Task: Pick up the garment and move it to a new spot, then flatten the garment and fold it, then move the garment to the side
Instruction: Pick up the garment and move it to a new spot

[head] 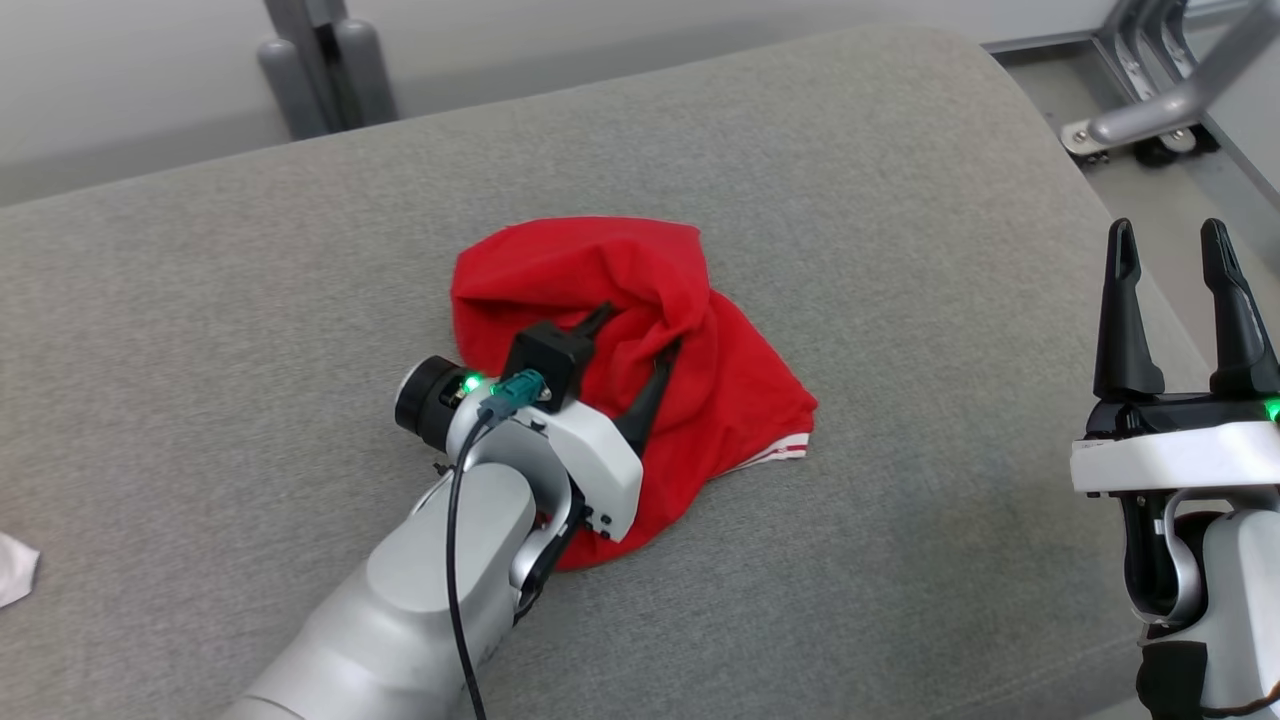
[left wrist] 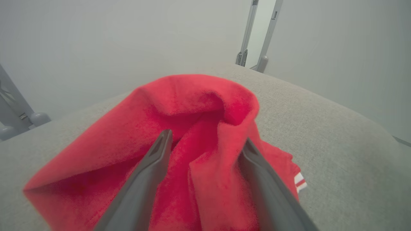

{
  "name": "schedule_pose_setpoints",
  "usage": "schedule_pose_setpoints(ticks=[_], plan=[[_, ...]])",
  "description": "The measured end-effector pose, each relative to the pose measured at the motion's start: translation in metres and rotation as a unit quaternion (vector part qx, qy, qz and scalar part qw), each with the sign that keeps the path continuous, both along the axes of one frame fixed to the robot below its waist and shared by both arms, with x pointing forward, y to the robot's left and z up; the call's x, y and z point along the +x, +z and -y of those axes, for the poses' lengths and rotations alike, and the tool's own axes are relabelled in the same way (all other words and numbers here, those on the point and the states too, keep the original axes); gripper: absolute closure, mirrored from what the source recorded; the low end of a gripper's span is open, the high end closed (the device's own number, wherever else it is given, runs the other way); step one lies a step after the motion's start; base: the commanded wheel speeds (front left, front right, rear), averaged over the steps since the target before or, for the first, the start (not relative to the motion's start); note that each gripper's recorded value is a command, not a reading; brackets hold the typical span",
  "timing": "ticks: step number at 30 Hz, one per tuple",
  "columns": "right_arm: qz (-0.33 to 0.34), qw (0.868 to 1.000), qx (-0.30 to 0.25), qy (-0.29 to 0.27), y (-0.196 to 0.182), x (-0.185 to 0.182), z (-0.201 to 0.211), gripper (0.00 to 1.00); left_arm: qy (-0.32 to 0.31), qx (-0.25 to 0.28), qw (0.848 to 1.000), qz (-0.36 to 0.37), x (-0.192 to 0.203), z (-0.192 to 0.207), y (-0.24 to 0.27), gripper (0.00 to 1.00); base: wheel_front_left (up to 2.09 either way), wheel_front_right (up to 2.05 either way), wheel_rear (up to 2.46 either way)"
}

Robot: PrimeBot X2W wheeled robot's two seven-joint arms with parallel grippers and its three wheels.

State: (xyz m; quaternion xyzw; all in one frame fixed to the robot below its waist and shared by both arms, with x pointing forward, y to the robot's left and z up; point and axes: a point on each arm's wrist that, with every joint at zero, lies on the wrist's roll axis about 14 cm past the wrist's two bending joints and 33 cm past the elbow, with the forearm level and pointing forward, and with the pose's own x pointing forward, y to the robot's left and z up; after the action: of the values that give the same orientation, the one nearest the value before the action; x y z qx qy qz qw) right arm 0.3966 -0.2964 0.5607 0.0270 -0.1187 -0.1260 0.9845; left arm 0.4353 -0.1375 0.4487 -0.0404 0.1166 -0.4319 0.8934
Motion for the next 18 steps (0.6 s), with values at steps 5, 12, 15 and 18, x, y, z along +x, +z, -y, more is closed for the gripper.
schedule_pose_setpoints(ticks=[5, 12, 15, 18], plan=[[0.010, 1.000, -0.002, 0.019, 0.006, 0.006, -0.013, 0.00, 0.046, -0.016, 0.999, 0.018, 0.017, -0.020, 0.021, 0.00, 0.00, 0.00, 0.00], [0.022, 0.998, -0.008, 0.053, 0.013, 0.014, -0.039, 0.00, 0.134, -0.068, 0.986, 0.069, 0.042, -0.071, 0.078, 0.00, 0.00, 0.00, 0.00], [0.028, 0.997, -0.011, 0.076, 0.018, 0.018, -0.055, 0.00, 0.189, -0.076, 0.974, 0.096, 0.049, -0.112, 0.094, 0.00, 0.00, 0.00, 0.00], [0.036, 0.994, -0.011, 0.102, 0.022, 0.022, -0.074, 0.00, 0.243, -0.083, 0.958, 0.125, 0.048, -0.156, 0.109, 0.00, 0.00, 0.00, 0.00]])
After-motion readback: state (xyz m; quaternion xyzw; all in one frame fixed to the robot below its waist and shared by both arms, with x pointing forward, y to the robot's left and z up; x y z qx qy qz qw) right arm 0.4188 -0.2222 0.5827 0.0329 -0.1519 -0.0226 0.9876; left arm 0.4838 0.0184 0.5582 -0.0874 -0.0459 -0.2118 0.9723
